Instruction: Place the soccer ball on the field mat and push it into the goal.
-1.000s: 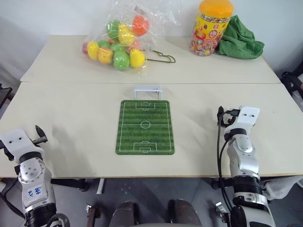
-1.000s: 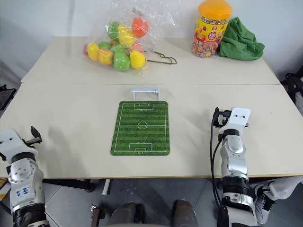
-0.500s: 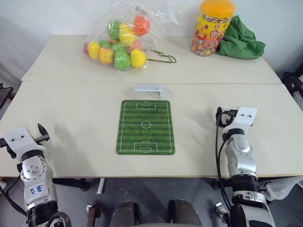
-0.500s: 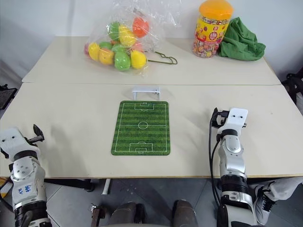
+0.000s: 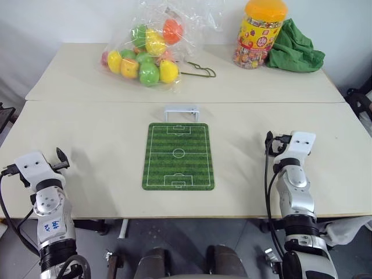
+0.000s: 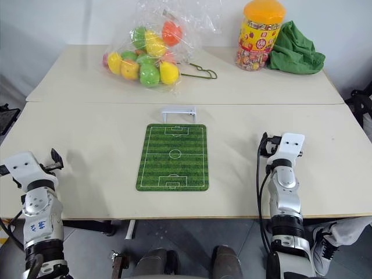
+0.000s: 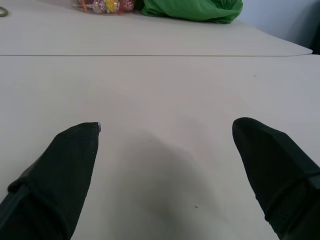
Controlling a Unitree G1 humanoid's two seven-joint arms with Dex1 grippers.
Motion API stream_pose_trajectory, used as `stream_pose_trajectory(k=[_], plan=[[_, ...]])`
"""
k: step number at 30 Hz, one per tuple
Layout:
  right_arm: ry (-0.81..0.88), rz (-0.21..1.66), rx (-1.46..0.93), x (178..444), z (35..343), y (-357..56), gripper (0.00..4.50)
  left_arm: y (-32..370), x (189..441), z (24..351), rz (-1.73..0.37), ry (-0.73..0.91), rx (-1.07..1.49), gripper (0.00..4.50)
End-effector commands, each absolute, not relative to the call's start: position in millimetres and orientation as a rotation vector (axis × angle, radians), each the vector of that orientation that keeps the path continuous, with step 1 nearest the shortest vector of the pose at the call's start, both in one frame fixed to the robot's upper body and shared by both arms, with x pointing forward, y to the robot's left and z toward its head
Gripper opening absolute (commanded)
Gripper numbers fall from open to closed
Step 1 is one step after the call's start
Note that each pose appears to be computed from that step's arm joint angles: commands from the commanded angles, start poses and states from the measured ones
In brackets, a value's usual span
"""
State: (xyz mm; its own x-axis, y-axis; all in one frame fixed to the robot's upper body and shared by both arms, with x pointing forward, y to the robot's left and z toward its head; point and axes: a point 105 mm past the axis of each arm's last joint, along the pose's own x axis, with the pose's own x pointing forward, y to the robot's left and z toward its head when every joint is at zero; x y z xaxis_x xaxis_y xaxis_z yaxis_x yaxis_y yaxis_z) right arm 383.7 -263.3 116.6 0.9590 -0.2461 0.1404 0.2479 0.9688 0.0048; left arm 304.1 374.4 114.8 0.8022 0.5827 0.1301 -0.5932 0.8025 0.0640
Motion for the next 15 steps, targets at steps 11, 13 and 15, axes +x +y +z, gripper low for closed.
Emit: stream_pose_trajectory(k=[11,13,15], plan=[[-0.194,-0.301,-0.031,375,127,-276,4.46,362,321,128,0.550,-0.159,0.127,4.50],[-0.198,-0.273,-0.034,375,128,-272,4.46,360,323,127,0.529,-0.156,0.124,4.50],[-0.200,-0.129,-0.087,375,131,-254,4.46,353,327,129,0.444,-0.155,0.140,4.50]])
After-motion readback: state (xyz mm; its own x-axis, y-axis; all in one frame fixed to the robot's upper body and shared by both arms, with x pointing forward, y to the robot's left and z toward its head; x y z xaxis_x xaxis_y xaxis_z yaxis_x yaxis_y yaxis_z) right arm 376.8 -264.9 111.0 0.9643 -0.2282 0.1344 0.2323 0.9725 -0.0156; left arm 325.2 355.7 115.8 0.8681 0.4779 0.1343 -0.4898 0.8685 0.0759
